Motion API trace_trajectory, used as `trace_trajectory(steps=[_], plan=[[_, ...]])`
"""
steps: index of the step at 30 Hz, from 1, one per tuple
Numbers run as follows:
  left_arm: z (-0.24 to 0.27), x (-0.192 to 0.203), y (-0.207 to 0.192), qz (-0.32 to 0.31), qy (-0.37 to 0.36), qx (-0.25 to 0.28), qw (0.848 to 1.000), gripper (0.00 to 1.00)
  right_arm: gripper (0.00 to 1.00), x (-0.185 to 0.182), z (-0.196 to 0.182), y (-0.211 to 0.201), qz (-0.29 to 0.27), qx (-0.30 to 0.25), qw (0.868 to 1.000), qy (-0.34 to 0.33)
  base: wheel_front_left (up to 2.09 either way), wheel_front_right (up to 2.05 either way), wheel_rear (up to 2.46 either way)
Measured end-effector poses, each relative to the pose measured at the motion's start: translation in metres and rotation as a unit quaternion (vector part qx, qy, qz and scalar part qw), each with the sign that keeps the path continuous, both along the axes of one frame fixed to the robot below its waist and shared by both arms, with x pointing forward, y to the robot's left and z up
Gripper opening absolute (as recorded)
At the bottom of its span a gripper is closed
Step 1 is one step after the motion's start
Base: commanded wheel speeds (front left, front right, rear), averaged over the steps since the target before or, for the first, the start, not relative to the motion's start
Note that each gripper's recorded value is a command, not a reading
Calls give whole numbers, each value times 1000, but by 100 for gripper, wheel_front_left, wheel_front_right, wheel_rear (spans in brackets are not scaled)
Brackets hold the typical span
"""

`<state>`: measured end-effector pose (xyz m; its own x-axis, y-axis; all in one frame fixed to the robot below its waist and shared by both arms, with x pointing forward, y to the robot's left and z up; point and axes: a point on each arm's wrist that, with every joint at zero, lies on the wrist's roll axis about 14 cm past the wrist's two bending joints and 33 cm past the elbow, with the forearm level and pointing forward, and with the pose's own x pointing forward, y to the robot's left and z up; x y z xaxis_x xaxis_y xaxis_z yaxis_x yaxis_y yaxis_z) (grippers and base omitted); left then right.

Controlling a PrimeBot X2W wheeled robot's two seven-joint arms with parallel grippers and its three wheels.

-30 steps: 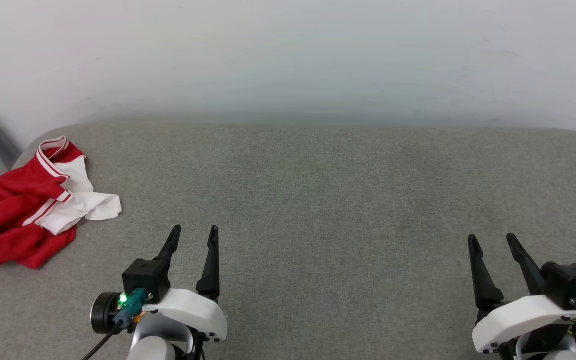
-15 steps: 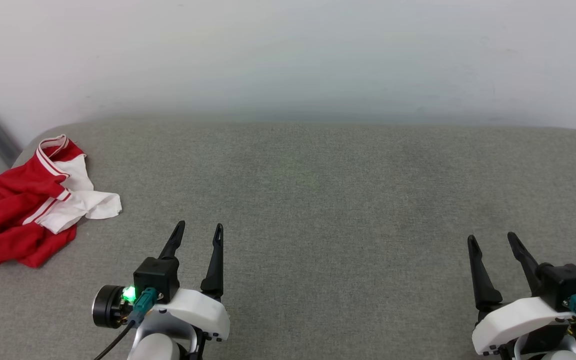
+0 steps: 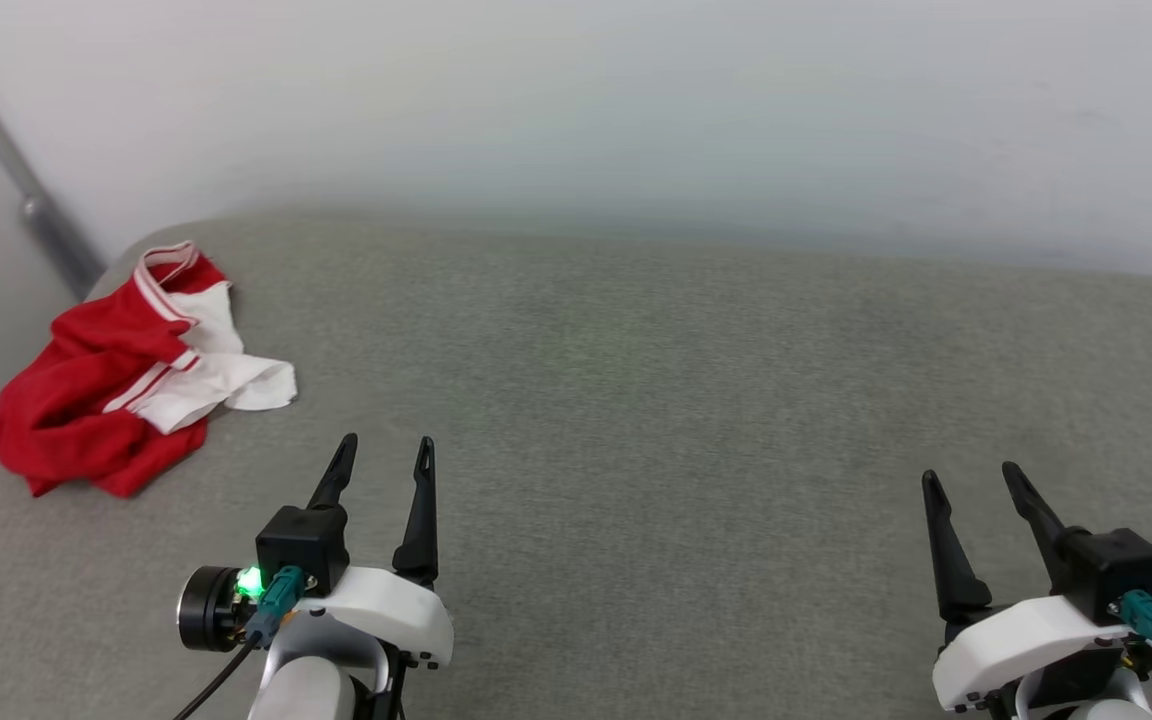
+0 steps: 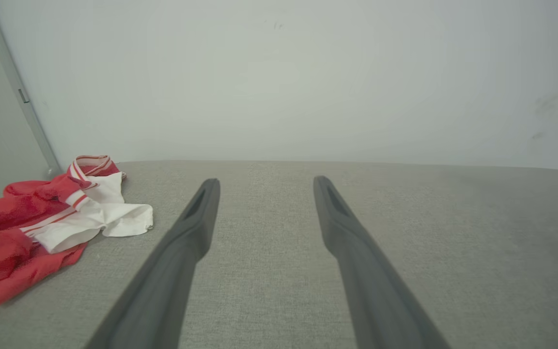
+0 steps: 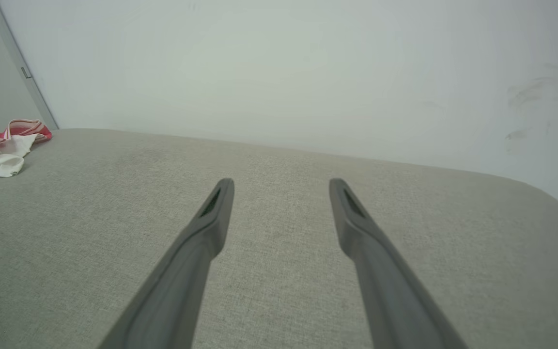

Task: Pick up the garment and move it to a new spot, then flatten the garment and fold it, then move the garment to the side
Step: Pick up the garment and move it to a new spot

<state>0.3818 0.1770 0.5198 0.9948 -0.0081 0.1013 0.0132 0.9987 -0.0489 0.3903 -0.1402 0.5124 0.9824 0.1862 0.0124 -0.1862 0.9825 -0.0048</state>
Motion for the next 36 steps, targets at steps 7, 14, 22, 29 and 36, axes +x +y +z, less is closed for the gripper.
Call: trace_trajectory(steps=[7,14,22,29,36], plan=[[-3,-17,42,67,4,-8,998,100,100,11,2,49,69,9,998,-2,0,0,0],[-5,-49,95,149,9,-5,989,100,100,18,5,107,148,14,989,-4,0,0,0],[-11,-95,142,231,17,-6,973,100,100,17,7,164,225,16,974,-5,0,0,0],[-12,-119,160,267,20,-5,964,100,100,15,9,192,262,18,965,-6,0,0,0],[-10,-115,163,263,22,9,965,100,100,19,9,198,267,18,963,-6,0,0,0]])
